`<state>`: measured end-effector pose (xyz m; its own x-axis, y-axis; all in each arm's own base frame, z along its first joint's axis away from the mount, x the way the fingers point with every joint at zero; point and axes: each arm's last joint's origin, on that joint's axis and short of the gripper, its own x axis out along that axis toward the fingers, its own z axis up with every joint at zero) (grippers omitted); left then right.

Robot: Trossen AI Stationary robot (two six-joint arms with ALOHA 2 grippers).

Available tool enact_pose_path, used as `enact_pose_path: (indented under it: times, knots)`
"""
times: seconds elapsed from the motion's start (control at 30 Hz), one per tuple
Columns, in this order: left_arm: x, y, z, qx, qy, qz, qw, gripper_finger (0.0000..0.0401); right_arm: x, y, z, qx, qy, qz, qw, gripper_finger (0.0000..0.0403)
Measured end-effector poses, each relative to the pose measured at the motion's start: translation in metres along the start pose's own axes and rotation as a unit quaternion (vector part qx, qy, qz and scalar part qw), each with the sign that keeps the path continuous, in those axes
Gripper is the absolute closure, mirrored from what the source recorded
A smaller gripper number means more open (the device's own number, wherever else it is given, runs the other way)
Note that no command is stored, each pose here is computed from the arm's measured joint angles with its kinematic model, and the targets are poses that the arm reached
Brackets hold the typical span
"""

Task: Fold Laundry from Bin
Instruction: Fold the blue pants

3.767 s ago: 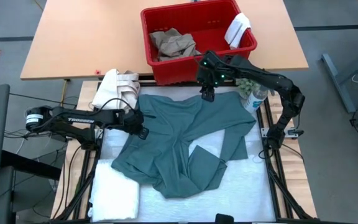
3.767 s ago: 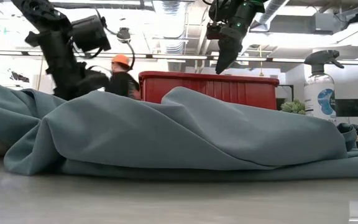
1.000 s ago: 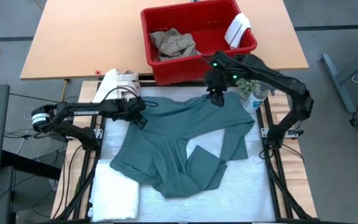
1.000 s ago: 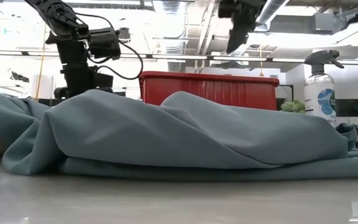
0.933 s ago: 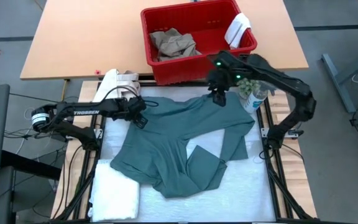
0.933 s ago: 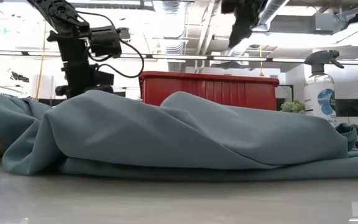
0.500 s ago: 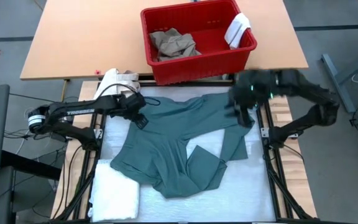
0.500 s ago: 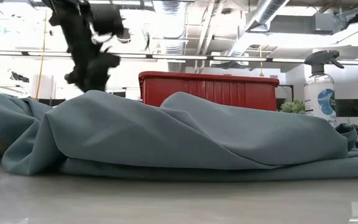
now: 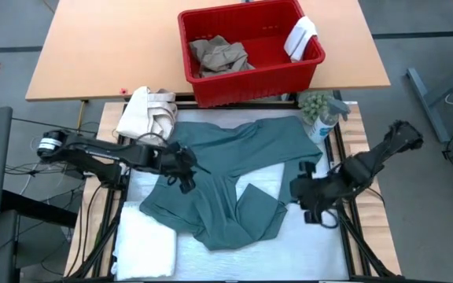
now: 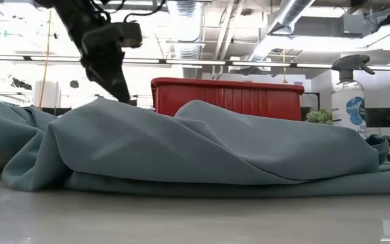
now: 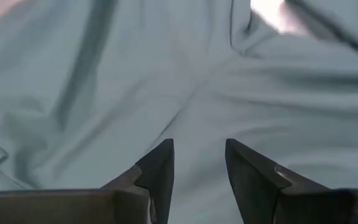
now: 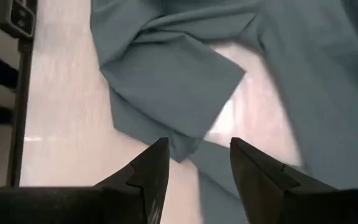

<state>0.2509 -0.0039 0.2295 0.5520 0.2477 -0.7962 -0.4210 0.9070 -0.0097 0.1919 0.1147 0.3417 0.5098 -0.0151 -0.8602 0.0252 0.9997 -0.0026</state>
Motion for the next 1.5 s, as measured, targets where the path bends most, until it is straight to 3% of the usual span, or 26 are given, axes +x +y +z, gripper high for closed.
enact_pose_path:
  times: [0.2,0.53,0.7,0.87,1.03,1.1,1.3,1.5]
  knots:
    - [0.023,-0.005,-0.008,0.044,0.065,-0.013,0.997,0.0269,0.054,0.020,-0.014,0.051,-0.002,0.042,0.998,0.0210]
    - [0.036,-0.005,-0.026,0.079,0.122,-0.055,0.988,0.0269,0.141,0.087,-0.030,0.035,0.048,0.105,0.993,0.0210]
    - [0.038,-0.006,-0.032,0.080,0.136,-0.082,0.984,0.0269,0.172,0.107,-0.032,0.044,0.075,0.086,0.992,0.0210]
    - [0.041,-0.013,-0.042,0.106,0.117,-0.086,0.984,0.0269,0.201,0.109,-0.037,0.077,0.106,0.037,0.991,0.0210]
    - [0.043,-0.017,-0.051,0.110,0.114,-0.087,0.983,0.0269,0.210,0.109,-0.033,0.122,0.105,0.018,0.987,0.0214]
    - [0.044,-0.018,-0.057,0.121,0.119,-0.087,0.982,0.0269,0.211,0.107,-0.032,0.153,0.106,0.009,0.982,0.0235]
    - [0.052,-0.013,-0.078,0.107,0.130,-0.085,0.982,0.0269,0.202,0.100,-0.031,0.231,0.132,-0.023,0.964,0.0382]
    - [0.056,-0.009,-0.088,0.114,0.129,-0.084,0.981,0.0269,0.168,0.109,-0.017,0.227,0.184,-0.056,0.955,0.0389]
